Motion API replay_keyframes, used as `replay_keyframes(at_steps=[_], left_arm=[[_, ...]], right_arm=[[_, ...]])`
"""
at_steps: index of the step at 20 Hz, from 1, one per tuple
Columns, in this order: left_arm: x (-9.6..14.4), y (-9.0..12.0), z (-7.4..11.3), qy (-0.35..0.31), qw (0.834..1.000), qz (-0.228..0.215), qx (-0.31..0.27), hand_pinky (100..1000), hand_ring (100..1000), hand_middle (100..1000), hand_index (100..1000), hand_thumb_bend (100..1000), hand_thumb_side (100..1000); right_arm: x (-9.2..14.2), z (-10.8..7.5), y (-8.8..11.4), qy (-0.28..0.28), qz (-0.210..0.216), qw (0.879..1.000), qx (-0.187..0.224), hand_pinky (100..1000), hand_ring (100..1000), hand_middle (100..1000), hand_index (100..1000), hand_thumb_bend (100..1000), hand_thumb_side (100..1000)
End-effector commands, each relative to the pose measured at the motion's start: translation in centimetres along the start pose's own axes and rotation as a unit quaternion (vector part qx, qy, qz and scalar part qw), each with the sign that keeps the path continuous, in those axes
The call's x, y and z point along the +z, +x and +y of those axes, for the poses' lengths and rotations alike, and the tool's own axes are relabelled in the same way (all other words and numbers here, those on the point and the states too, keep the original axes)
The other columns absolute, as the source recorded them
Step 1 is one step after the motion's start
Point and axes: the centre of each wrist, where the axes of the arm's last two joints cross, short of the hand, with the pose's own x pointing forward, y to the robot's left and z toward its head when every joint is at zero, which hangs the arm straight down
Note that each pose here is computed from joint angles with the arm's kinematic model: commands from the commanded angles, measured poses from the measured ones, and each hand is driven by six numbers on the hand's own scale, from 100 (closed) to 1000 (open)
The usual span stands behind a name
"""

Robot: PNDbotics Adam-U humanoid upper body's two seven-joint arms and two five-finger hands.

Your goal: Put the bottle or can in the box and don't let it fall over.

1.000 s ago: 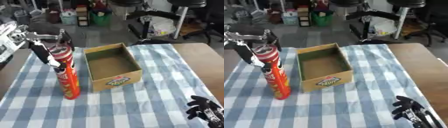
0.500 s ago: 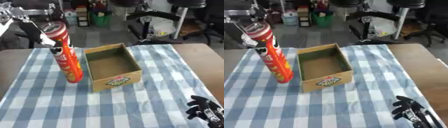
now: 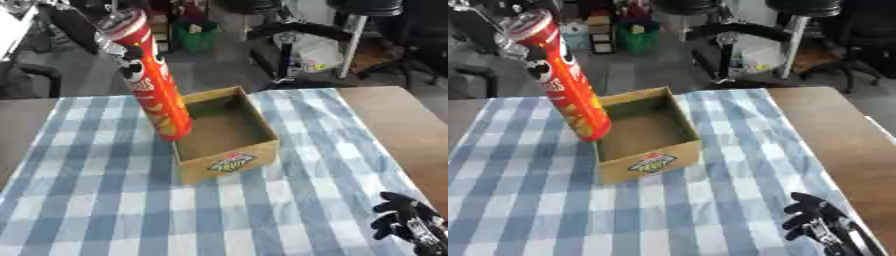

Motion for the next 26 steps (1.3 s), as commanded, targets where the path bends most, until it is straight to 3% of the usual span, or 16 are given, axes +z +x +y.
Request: replay_keyframes(at_steps=[1, 13, 15, 17, 18, 19, 22, 26], left_arm=[[-0.5, 0.4, 1.1, -0.079, 0.992, -0.064, -0.077, 100, 312, 391, 630, 100, 154], [-3.1, -0.3, -3.8, -0.138, 0.983, -0.050, -0.110, 100, 387, 458, 686, 208, 218], [-3.1, -0.5, -4.3, -0.150, 0.981, -0.048, -0.114, 172, 433, 498, 717, 232, 237], [-3.2, -0.5, -4.6, -0.168, 0.977, -0.050, -0.122, 558, 667, 697, 827, 431, 398], [-3.1, -0.5, -4.6, -0.177, 0.974, -0.053, -0.130, 652, 743, 753, 856, 527, 469], [-3.1, -0.3, -4.4, -0.185, 0.971, -0.056, -0.140, 683, 767, 771, 867, 560, 494], [-3.0, 0.0, -3.9, -0.193, 0.965, -0.064, -0.163, 887, 917, 891, 925, 719, 623], [-2.7, 0.6, -3.1, -0.188, 0.962, -0.077, -0.183, 912, 939, 921, 941, 760, 663]], right_arm=[[-0.5, -0.1, 0.7, 0.011, -0.013, 1.000, 0.003, 509, 577, 634, 829, 100, 665], [-1.3, 0.0, 1.1, 0.019, -0.027, 0.999, -0.004, 509, 577, 635, 829, 100, 666], [-1.3, 0.0, 1.1, 0.020, -0.026, 0.999, -0.004, 509, 577, 635, 829, 100, 666], [-1.3, 0.0, 1.1, 0.020, -0.026, 0.999, -0.004, 509, 577, 635, 829, 100, 666], [-1.3, 0.0, 1.1, 0.019, -0.026, 0.999, -0.004, 509, 577, 635, 829, 100, 666], [-1.3, 0.0, 1.1, 0.019, -0.025, 0.999, -0.004, 509, 577, 634, 829, 100, 666], [-1.2, 0.0, 1.0, 0.019, -0.024, 1.000, -0.003, 509, 577, 635, 829, 100, 667], [-1.1, -0.1, 1.0, 0.019, -0.023, 1.000, -0.002, 509, 577, 635, 829, 100, 666]])
